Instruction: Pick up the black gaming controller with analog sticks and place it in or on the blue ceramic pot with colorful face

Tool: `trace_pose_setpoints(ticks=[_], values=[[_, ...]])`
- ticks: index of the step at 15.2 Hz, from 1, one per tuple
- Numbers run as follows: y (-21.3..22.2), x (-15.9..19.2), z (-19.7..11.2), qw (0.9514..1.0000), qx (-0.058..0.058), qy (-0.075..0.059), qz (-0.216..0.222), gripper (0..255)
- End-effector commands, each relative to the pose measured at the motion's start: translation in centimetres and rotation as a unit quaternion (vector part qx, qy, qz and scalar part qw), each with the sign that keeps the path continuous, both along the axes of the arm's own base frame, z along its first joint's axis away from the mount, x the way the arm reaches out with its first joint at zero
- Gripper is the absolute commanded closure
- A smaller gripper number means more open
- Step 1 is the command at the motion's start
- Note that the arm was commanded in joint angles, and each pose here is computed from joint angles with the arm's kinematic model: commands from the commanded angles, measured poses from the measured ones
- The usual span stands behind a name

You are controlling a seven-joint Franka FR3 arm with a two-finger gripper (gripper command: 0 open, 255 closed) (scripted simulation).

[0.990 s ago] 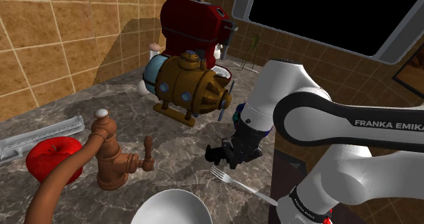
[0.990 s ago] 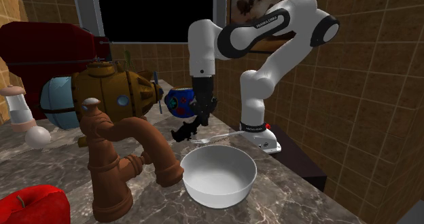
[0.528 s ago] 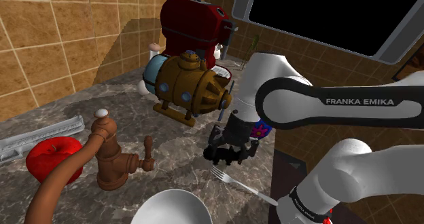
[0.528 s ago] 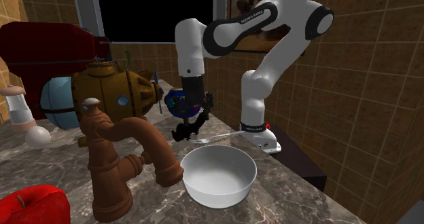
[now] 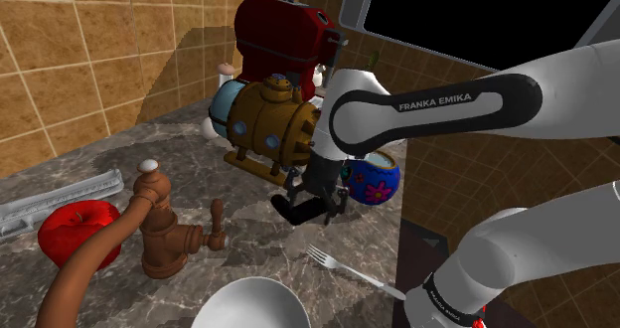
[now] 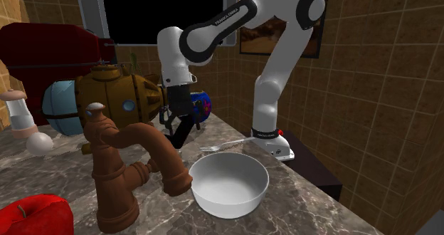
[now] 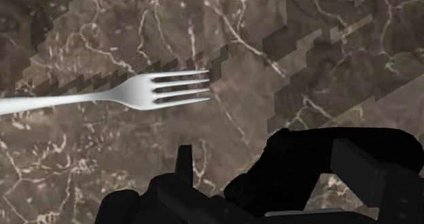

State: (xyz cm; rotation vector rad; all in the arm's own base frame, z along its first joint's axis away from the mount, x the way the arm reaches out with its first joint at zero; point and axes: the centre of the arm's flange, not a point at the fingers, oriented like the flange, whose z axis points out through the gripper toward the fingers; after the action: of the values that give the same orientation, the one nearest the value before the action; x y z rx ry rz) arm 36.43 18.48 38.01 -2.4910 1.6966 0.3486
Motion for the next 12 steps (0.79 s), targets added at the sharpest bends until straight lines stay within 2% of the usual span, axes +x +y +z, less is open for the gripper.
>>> trace_pose_setpoints(ticks=[1, 4, 11, 12], values=[[-0.2, -1.0, -2.3, 0.9995, -0.004, 0.031, 0.003, 0], [0.1, -1.2, -3.6, 0.9995, -0.004, 0.031, 0.003, 0], [0.1, -1.2, -3.6, 0.9995, -0.004, 0.031, 0.003, 0], [-0.8, -0.8, -3.0, 0.9995, -0.003, 0.031, 0.002, 255]])
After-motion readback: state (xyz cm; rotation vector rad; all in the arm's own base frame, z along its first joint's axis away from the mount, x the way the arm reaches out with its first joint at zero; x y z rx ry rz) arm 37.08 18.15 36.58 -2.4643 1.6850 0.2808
